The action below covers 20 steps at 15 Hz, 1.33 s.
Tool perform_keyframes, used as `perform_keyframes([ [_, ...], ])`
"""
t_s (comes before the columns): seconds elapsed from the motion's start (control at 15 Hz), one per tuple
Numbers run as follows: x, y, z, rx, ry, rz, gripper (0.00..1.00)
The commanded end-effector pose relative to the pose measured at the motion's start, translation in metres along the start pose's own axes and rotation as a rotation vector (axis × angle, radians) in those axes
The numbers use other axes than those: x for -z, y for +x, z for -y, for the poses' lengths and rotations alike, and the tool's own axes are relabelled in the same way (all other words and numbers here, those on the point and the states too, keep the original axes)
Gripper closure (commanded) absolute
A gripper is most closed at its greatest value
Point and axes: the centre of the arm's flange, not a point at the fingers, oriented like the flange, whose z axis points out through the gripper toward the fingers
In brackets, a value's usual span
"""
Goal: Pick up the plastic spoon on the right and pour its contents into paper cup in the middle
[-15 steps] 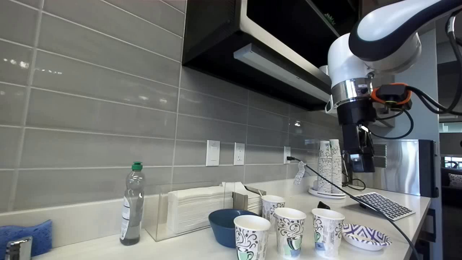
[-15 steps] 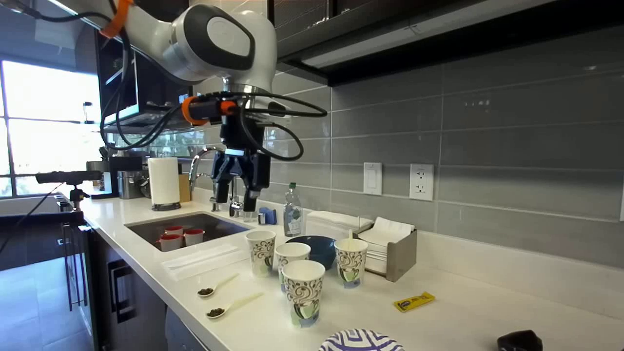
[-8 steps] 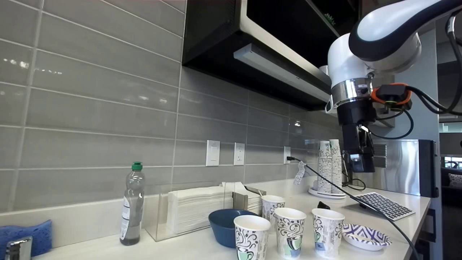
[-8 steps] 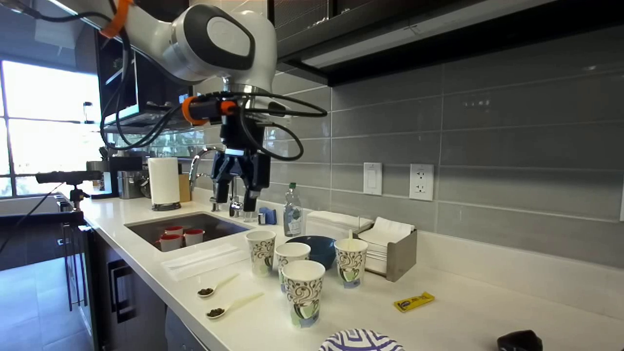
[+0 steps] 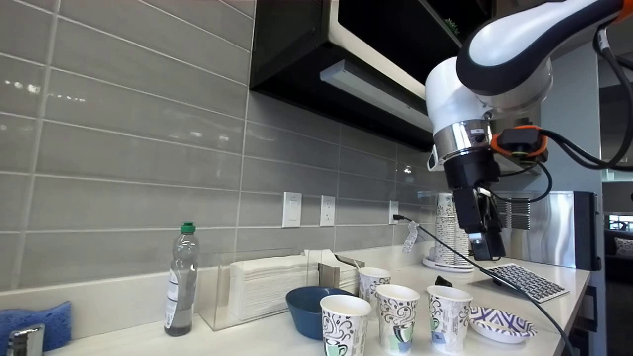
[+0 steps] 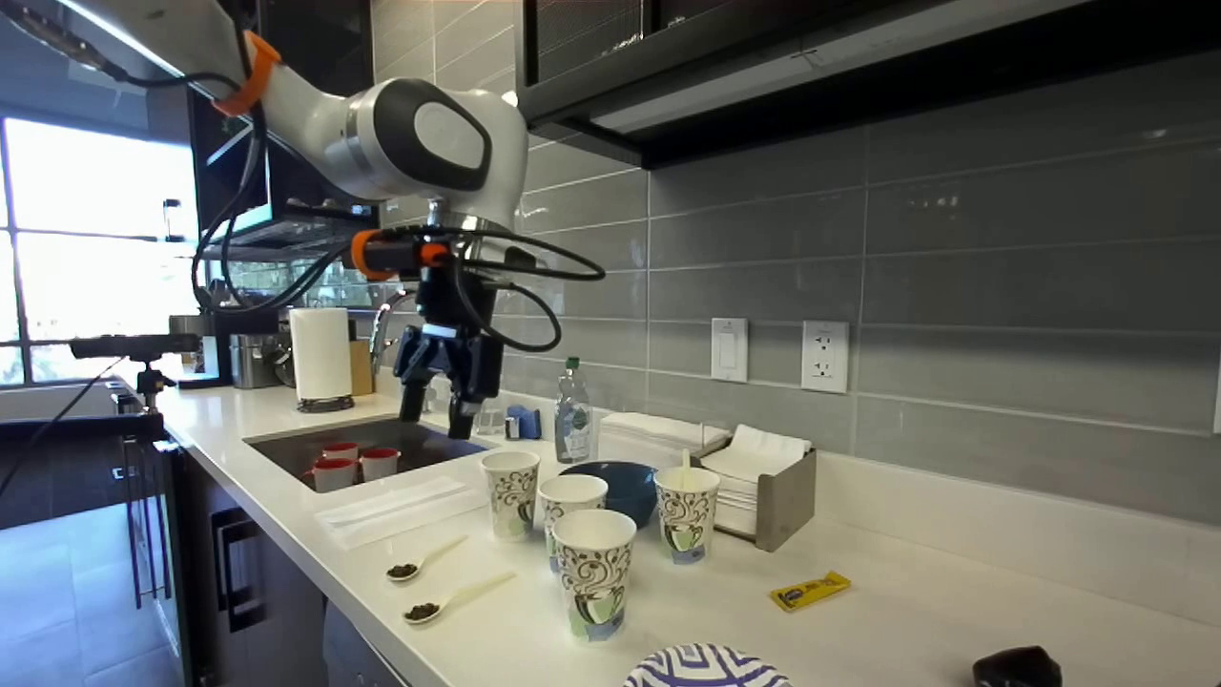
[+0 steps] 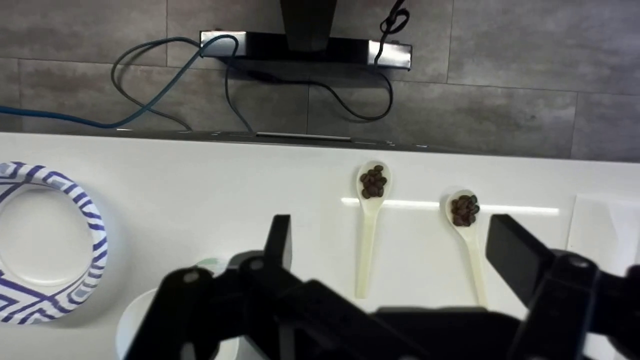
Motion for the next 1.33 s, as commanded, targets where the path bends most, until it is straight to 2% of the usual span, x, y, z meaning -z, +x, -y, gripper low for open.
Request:
perform_keyframes([
  [0.0,-0.027,0.022,0.035,0.004,-0.014,0.043,0.0],
  [0.07,-0.015,0.008,0.02,0.01,-0.018,0.028,0.0],
  [0.2,-0.027,0.016,0.032,0.017,-0.031,0.047,0.0],
  [0.67,-0.038,0.018,0.035,0.005,-0.034,0.053,0.0],
  [1.0,-0.064,0.01,0.04,-0.041,-0.034,-0.004,0.0],
  [1.27,-0.091,0.019,0.042,-0.116,-0.048,-0.083,0.0],
])
